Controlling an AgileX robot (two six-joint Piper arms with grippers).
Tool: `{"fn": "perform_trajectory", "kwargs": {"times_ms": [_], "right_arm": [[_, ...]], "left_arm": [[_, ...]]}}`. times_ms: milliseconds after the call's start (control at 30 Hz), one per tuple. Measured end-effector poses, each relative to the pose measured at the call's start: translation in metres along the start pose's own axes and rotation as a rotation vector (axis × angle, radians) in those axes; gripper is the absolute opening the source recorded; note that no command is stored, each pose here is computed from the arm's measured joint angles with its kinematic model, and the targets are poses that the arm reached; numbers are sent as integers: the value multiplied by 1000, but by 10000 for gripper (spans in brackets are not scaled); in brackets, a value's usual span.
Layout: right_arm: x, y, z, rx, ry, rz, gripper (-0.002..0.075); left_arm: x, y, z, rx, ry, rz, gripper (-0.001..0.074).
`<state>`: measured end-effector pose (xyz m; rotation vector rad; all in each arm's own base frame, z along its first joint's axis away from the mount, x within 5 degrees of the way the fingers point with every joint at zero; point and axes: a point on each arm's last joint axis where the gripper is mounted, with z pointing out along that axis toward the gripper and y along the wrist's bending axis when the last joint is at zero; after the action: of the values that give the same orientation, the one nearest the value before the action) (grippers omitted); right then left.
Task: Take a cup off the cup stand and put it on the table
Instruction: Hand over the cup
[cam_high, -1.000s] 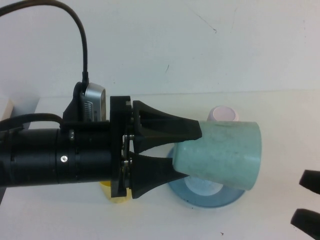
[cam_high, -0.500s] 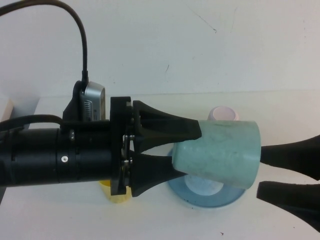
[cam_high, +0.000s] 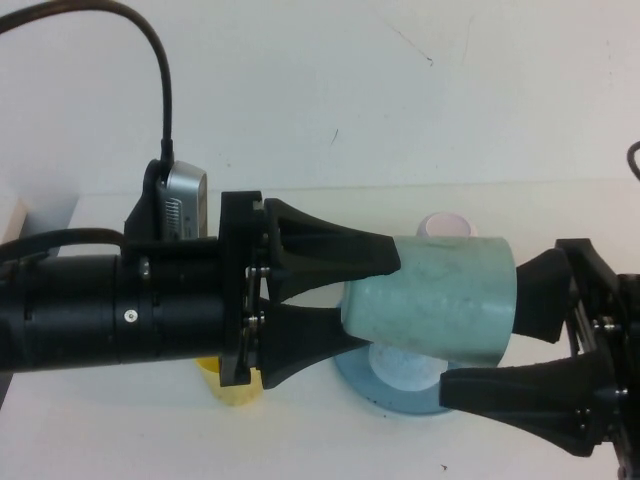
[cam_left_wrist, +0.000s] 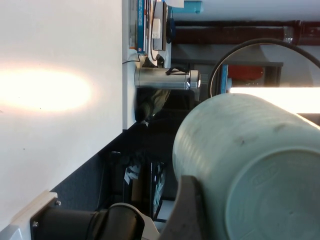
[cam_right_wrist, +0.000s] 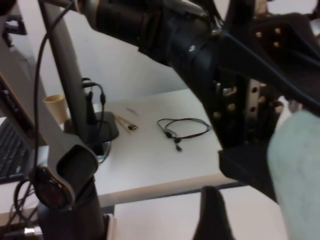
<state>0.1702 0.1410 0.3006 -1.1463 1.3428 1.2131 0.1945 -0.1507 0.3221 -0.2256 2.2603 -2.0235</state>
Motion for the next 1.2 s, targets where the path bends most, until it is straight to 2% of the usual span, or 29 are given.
{"fn": "perform_trajectory", "kwargs": {"times_ms": [67,133,233,333,433,1200], "right_arm": [[0,-2,5,-21,4,4,449],[0,-3,10,-39,8,9,411],[1,-5,14,-46,14,12,286],[2,-7,15,-23,27,17,120],[3,-11,15,15,35,41,48],[3,-14,15,41,36,66,39]], "left_arm": [[-1,0,0,-2,-6,0,539],[-1,0,0,-2,-6,0,539],[-1,0,0,-1,-6,1,539],[-1,0,0,-2,-8,1,539],[-2,0,0,-5,-17,11,539],[-5,0,0,-5,-51,36,539]]}}
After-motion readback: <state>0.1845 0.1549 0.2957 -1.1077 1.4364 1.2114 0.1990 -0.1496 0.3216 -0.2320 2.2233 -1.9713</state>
